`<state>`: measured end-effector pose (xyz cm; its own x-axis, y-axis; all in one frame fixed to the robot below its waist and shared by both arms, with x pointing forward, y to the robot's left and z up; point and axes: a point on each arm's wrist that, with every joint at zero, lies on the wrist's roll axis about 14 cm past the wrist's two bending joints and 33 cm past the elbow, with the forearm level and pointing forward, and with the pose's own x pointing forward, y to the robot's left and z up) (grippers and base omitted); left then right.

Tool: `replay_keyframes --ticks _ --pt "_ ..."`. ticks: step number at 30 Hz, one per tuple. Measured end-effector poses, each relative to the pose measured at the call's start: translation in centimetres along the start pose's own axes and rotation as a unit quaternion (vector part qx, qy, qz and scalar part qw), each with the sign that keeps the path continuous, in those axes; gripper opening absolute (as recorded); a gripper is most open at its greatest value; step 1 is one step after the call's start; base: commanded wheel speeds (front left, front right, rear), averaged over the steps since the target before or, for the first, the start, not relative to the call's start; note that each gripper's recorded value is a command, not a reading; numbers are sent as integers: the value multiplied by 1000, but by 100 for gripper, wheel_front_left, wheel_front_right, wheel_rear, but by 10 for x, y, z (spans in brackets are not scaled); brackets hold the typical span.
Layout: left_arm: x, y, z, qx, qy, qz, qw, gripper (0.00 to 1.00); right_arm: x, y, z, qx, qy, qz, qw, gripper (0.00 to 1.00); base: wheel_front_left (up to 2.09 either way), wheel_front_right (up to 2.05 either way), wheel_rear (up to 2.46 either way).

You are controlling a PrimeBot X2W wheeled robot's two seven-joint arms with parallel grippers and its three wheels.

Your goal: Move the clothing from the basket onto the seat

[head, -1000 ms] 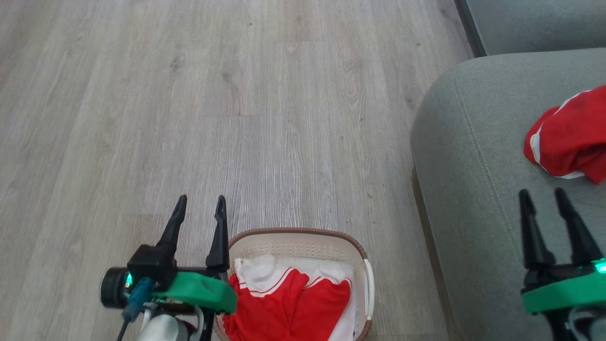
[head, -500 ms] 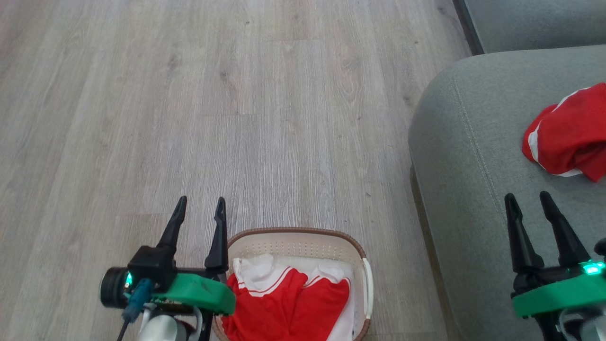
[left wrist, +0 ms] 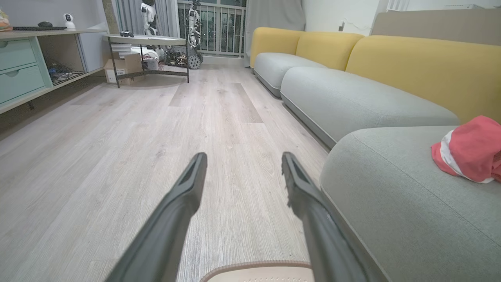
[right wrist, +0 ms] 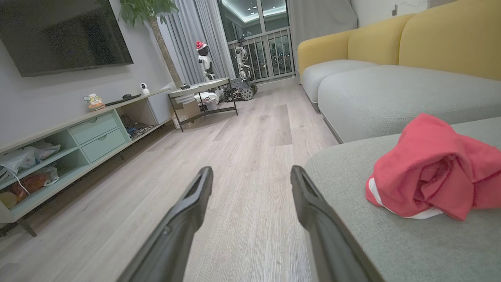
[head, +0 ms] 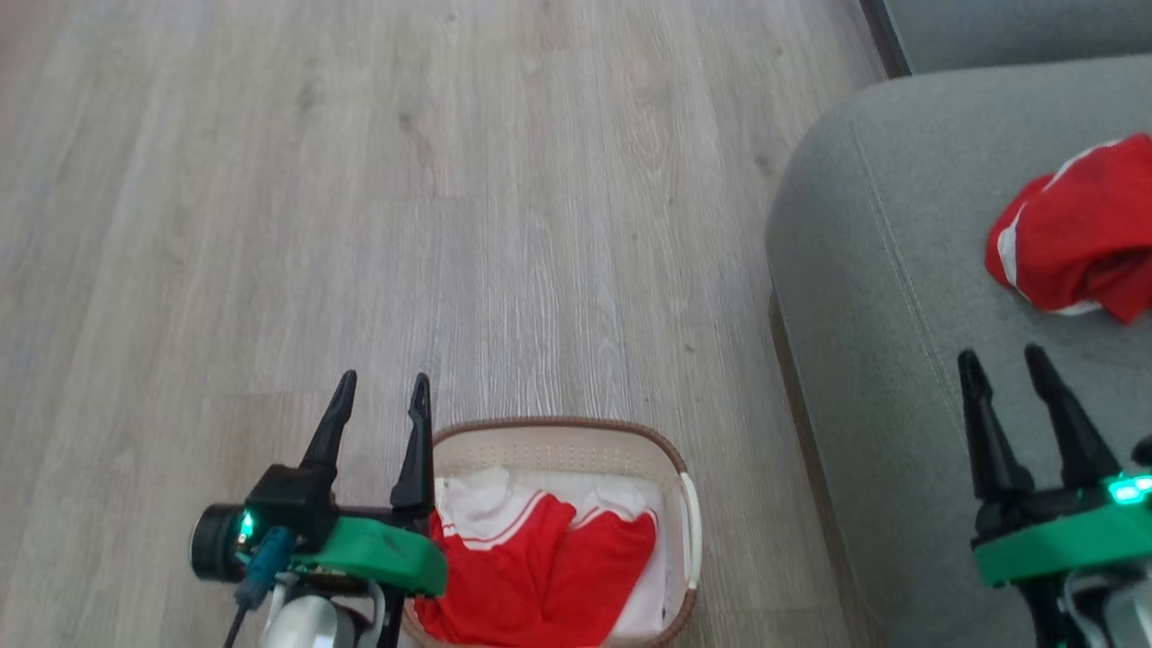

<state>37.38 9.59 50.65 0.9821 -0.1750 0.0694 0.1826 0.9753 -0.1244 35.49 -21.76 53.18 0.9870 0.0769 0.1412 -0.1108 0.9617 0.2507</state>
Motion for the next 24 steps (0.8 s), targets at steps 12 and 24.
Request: replay_keyframes --ticks 12,24 --pt "40 -35 -49 -4 64 -49 997 100 33 -19 -4 -2 9 -5 1000 100 0 0 0" --pt "57 -48 -157 -6 216 -75 973 100 64 -47 -16 -12 24 -20 999 100 0 0 0"
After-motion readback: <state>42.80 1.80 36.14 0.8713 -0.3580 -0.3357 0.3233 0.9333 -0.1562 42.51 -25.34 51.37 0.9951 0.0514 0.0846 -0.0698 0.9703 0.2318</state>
